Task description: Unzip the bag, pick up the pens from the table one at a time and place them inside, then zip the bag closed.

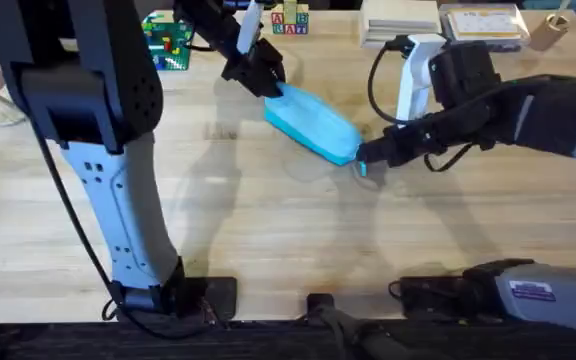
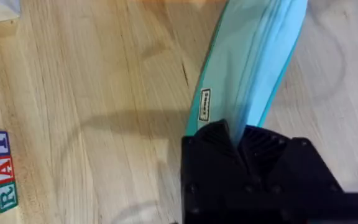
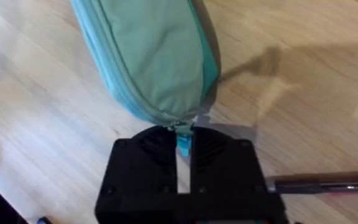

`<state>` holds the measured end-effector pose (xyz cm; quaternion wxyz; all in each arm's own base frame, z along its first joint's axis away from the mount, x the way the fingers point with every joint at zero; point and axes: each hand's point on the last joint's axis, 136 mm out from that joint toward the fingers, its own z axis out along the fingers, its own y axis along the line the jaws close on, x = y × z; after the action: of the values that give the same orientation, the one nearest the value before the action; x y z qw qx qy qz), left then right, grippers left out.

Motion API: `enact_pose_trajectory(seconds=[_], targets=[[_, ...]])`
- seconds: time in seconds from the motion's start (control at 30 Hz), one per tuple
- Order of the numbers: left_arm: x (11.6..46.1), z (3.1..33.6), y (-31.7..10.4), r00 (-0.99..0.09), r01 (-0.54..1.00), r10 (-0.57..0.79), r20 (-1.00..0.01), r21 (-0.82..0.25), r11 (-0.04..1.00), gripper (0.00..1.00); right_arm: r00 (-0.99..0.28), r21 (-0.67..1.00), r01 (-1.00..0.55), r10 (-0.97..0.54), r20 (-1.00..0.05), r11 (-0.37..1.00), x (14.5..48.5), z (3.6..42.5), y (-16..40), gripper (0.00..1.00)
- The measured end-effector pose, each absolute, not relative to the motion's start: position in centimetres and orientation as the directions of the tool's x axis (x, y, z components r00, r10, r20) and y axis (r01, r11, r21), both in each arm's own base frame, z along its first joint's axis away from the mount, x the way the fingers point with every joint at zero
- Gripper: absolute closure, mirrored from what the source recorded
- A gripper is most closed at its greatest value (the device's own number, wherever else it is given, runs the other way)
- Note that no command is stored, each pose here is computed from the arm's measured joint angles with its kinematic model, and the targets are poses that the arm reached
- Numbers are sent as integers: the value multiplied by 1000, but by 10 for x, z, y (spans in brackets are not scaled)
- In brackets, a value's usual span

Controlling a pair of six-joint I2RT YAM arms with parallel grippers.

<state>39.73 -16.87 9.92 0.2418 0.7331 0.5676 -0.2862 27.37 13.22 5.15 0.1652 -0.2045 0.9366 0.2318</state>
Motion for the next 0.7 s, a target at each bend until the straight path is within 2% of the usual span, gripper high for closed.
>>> enact_pose_trajectory(seconds=[0.53, 0.7], targets=[[397, 99, -169, 192, 971, 694, -694, 29, -239, 958, -864, 371, -458, -307, -399, 808, 272, 51, 132, 972], [397, 99, -169, 192, 971, 694, -694, 30, -239, 958, -830, 344, -483, -296, -472, 805, 274, 78, 132, 971]])
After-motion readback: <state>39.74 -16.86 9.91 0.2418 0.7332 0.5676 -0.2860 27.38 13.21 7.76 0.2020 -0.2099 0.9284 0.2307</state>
